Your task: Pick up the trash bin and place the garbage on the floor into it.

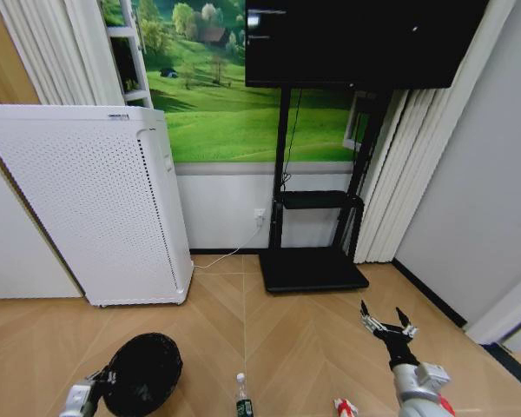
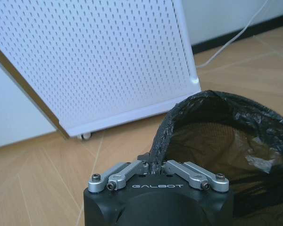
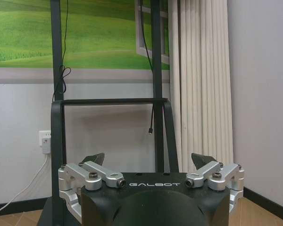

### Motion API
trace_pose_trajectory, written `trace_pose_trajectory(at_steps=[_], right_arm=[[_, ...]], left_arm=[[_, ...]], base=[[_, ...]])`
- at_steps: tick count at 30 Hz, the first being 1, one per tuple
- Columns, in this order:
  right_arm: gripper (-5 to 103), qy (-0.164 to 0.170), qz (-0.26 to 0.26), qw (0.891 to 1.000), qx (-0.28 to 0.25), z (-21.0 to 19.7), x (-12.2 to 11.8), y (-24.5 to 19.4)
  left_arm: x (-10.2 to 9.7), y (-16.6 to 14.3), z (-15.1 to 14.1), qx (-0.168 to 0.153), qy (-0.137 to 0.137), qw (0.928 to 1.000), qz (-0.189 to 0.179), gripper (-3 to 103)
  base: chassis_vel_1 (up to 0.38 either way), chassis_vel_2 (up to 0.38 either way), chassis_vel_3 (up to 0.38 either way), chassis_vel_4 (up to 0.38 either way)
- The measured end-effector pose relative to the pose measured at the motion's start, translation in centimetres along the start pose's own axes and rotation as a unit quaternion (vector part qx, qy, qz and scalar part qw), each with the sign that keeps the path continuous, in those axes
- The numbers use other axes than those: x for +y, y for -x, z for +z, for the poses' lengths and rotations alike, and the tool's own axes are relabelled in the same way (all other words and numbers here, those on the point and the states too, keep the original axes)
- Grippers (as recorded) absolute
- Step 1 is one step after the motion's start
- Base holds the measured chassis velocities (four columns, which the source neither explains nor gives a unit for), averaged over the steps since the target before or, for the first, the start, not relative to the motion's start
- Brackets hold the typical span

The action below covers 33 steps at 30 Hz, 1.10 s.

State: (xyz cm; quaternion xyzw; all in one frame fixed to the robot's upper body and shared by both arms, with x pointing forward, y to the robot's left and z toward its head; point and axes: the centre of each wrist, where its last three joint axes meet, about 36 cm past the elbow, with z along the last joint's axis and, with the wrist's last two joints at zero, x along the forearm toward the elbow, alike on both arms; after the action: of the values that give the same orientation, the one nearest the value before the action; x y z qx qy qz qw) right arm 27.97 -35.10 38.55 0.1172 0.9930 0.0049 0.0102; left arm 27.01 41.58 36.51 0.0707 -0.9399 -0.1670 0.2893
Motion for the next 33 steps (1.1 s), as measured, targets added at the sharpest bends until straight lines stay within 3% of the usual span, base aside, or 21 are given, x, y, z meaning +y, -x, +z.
trace_pose_trajectory(at_steps=[2, 11, 13, 14, 16, 23, 26, 33], right_arm=[[100, -0.001, 0.0, 1.0, 0.0, 0.0, 0.0, 0.0], [100, -0.003, 0.002, 1.0, 0.002, 0.3, 0.1, -0.2], [100, -0.004, 0.003, 1.0, 0.003, 0.5, 0.2, -0.2], [100, -0.004, 0.003, 1.0, 0.003, 0.5, 0.2, -0.2], [100, -0.004, 0.004, 1.0, 0.004, 0.8, 0.3, -0.3], [100, -0.014, 0.006, 1.0, 0.014, 2.0, 0.4, -1.0], [100, -0.019, 0.004, 1.0, 0.018, 2.4, 0.6, -1.5], [100, -0.03, 0.002, 0.999, 0.021, 2.8, 0.9, -1.8]], left_arm=[[0.1, -0.4, -1.9, -0.033, 0.002, 0.9995, 0.0, 3], [0.4, -1.4, -6.1, -0.097, 0.023, 0.995, -0.001, 3], [0.5, -1.6, -7.3, -0.132, 0.048, 0.9902, -0.001, 3], [0.5, -1.6, -7.3, -0.132, 0.048, 0.9902, -0.001, 3], [0.7, -1.5, -8.2, -0.166, 0.074, 0.9833, 0.001, 3], [1.0, -0.6, -9.1, -0.224, 0.087, 0.9703, 0.028, 3], [1.2, -0.6, -9.7, -0.265, 0.102, 0.9566, 0.067, 3], [0.8, -1.1, -10.6, -0.288, 0.113, 0.9468, 0.09, 3]], base=[[0.0, 0.0, 0.0, 0.0], [0.0, 0.0, 0.0, 0.0], [0.0, 0.0, 0.0, 0.0], [0.0, 0.0, 0.0, 0.0], [0.0, 0.0, 0.0, 0.0], [0.0, 0.0, 0.0, 0.0], [0.0, 0.0, 0.0, 0.0], [0.0, 0.0, 0.0, 0.0]])
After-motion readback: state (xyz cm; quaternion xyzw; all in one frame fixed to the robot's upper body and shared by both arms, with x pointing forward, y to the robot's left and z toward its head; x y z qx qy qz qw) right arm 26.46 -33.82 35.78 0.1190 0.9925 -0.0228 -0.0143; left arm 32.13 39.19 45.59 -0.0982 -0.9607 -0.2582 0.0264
